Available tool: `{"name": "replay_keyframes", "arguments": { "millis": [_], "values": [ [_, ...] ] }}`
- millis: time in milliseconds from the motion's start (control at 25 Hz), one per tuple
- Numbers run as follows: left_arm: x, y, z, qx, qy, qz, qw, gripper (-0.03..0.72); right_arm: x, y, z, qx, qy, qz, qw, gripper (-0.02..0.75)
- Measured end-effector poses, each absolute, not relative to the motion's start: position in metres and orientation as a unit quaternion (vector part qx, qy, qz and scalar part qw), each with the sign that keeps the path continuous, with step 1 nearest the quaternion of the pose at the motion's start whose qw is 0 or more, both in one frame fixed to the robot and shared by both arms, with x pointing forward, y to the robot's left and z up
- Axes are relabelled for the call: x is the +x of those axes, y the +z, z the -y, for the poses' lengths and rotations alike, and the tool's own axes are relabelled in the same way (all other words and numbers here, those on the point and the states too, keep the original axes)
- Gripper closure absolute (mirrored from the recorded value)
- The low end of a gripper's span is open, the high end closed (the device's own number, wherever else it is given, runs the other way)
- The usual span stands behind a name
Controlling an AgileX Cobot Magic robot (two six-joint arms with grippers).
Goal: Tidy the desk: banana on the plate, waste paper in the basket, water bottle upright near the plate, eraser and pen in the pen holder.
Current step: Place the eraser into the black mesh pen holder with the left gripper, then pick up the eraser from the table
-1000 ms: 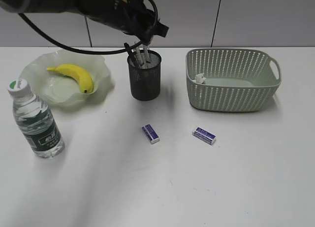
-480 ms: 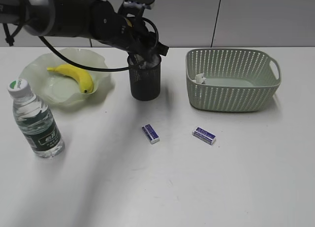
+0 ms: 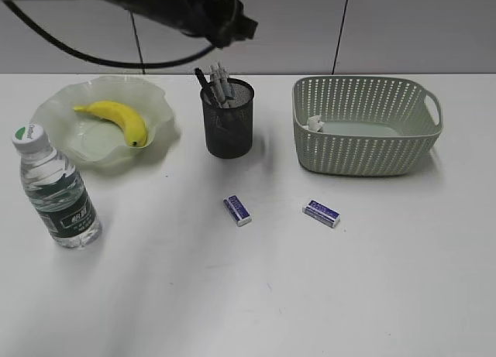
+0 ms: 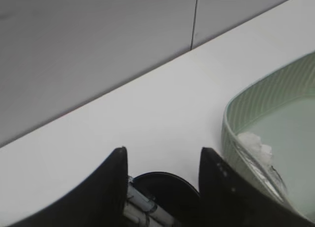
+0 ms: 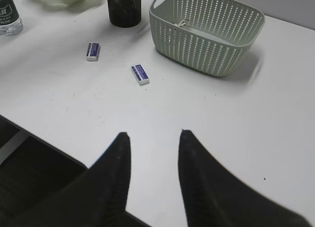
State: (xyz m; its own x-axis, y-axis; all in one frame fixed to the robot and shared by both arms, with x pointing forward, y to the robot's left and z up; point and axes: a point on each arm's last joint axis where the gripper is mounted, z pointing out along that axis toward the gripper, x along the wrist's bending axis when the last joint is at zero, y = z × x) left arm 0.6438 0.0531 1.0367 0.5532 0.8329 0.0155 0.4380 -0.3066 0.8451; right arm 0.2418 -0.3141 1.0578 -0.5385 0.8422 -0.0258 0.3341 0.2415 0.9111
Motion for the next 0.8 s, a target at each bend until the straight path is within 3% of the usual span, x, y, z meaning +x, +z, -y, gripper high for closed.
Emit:
{"name": "replay_keyframes", "arguments": {
  "millis": [440,600,800],
  "values": [
    [0.537,1.162,-0.113,0.833,0.161,-0.413,0.332,0.346,0.242,1.058,0.314,0.397,0.471,-0.740,0.270,0.461],
    [0.492,1.194,-0.140,0.844,0.149,-0.410,0.310,0.346,0.242,1.058,0.314,0.397,0.471,-0.740,0.270,0.461],
    [0.431,1.204,-0.177,0.838,0.144,-0.424,0.313,0.346,0.242,1.058,0.314,0.397,0.471,-0.740,0.270,0.461]
  ]
}}
